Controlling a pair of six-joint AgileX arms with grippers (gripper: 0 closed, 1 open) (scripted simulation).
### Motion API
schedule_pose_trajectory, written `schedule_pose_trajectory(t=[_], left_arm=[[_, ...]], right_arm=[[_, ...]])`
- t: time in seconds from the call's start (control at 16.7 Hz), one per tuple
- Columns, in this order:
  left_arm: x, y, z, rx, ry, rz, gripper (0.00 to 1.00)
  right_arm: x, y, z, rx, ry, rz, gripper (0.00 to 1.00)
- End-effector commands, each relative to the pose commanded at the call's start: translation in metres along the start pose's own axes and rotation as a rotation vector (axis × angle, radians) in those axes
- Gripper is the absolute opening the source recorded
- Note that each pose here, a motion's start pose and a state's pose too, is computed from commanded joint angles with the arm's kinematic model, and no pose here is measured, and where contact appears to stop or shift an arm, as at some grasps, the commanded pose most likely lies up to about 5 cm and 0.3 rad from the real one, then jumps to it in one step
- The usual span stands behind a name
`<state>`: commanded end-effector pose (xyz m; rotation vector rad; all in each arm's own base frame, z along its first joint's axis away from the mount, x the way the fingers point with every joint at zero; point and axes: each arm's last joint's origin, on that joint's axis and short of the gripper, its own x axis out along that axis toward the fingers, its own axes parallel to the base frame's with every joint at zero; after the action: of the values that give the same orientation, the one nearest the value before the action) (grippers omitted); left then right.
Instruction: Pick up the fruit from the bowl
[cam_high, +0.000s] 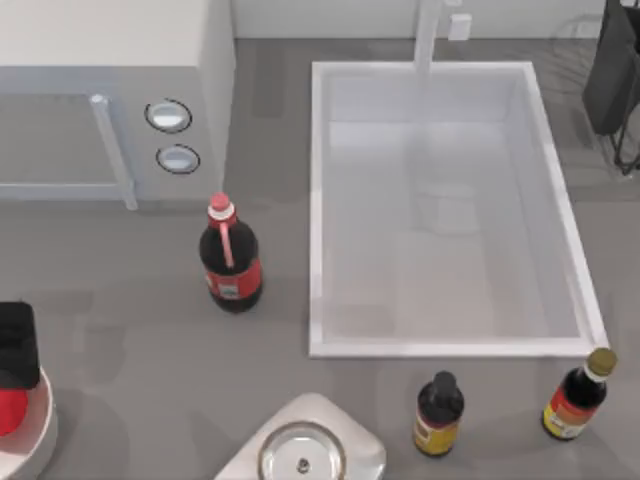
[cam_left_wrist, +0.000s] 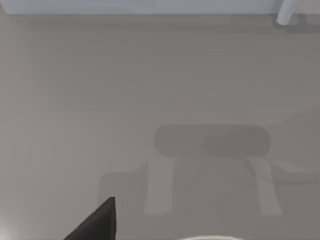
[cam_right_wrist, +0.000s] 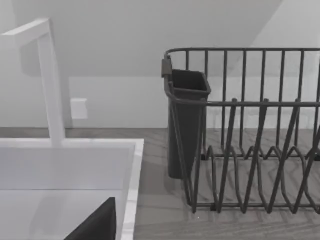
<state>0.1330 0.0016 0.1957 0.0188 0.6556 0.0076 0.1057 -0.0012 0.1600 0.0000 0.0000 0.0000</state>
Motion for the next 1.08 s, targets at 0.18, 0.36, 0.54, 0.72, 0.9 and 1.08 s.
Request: schedule_pose_trajectory(t=[0.18, 0.36, 0.54, 0.72, 0.9, 1.08], left_arm=[[0.015, 0.002, 0.019, 0.006, 0.316, -0.005, 1.0], [0.035, 0.004, 0.035, 0.009, 0.596, -0.013, 1.0], [0.053, 0.006, 0.046, 0.01, 0.806, -0.022, 1.0], [0.062, 0.007, 0.051, 0.01, 0.906, -0.028, 1.0], [0.063, 0.007, 0.052, 0.01, 0.915, -0.028, 1.0], [0.063, 0.006, 0.051, 0.014, 0.914, -0.03, 1.0]], right_arm=[[0.0, 0.0, 0.0, 0.0, 0.0, 0.0, 1.0], [0.0, 0.0, 0.0, 0.0, 0.0, 0.0, 1.0], [0.0, 0.0, 0.0, 0.0, 0.0, 0.0, 1.0], [0.0, 0.0, 0.0, 0.0, 0.0, 0.0, 1.0], [0.0, 0.0, 0.0, 0.0, 0.0, 0.0, 1.0], [0.0, 0.0, 0.0, 0.0, 0.0, 0.0, 1.0]])
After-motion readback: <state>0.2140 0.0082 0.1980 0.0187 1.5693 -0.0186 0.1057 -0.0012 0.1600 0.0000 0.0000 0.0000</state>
